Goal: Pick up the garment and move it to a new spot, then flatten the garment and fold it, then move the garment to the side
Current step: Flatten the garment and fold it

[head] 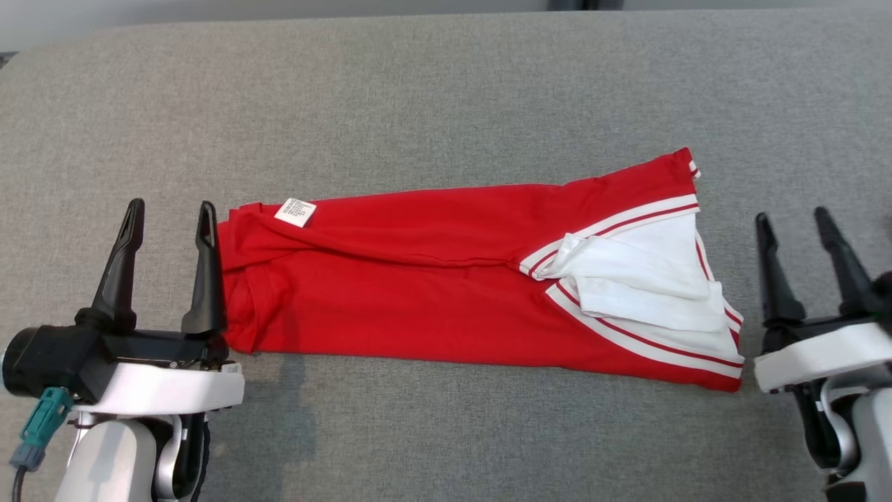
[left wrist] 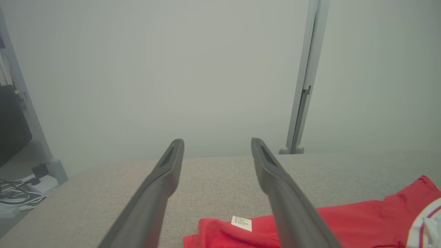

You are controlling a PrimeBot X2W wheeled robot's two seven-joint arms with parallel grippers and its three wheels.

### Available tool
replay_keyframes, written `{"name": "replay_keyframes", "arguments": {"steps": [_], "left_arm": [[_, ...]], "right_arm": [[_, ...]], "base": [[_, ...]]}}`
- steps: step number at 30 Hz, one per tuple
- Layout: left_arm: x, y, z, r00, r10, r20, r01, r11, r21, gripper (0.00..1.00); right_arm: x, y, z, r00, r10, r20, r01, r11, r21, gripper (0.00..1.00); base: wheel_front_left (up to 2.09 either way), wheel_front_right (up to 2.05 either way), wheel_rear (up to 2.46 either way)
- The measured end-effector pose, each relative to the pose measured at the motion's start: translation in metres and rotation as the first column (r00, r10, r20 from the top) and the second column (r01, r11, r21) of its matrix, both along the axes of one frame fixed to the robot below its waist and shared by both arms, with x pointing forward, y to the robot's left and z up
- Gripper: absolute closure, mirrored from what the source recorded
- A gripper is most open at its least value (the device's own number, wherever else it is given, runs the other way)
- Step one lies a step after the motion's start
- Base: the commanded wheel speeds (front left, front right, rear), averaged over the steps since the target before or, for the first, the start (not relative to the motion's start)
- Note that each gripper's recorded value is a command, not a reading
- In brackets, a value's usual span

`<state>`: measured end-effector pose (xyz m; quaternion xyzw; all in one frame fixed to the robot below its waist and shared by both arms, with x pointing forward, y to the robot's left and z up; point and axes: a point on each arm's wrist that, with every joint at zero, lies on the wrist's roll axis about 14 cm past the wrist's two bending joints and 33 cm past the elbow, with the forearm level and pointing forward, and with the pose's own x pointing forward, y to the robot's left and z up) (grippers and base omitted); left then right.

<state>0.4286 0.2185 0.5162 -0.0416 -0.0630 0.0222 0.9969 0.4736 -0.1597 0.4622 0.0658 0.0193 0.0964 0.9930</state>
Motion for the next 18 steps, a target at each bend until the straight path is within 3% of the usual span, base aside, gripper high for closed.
{"name": "replay_keyframes", "arguments": {"steps": [8, 14, 15, 16, 17, 18], "left_arm": [[0.003, 0.000, -0.011, 1.000, 0.005, -0.024, -0.005, 1.000, -0.008, 0.00], [0.005, 0.002, -0.014, 1.000, 0.008, -0.030, -0.008, 1.000, -0.003, 0.00], [0.005, 0.003, -0.014, 0.999, 0.010, -0.031, -0.010, 1.000, -0.002, 0.00], [0.006, 0.003, -0.015, 0.999, 0.012, -0.032, -0.012, 1.000, -0.001, 0.00], [0.007, 0.003, -0.015, 0.999, 0.010, -0.033, -0.010, 1.000, -0.003, 0.00], [0.007, 0.003, -0.016, 0.999, 0.010, -0.033, -0.010, 1.000, -0.005, 0.00]], "right_arm": [[-0.002, 0.044, -0.070, 0.972, 0.099, -0.215, -0.091, 0.995, 0.046, 0.00], [-0.009, 0.054, -0.103, 0.935, 0.120, -0.333, -0.103, 0.992, 0.067, 0.00], [-0.009, 0.057, -0.104, 0.931, 0.134, -0.339, -0.120, 0.991, 0.063, 0.39], [-0.009, 0.058, -0.104, 0.931, 0.137, -0.337, -0.121, 0.990, 0.069, 0.64], [-0.009, 0.059, -0.105, 0.929, 0.142, -0.342, -0.126, 0.990, 0.069, 1.00], [-0.009, 0.059, -0.105, 0.928, 0.146, -0.342, -0.130, 0.989, 0.070, 1.00]], "base": [[0.00, 0.00, 0.00], [0.00, 0.00, 0.00], [0.00, 0.00, 0.00], [0.00, 0.00, 0.00], [0.00, 0.00, 0.00], [0.00, 0.00, 0.00]]}}
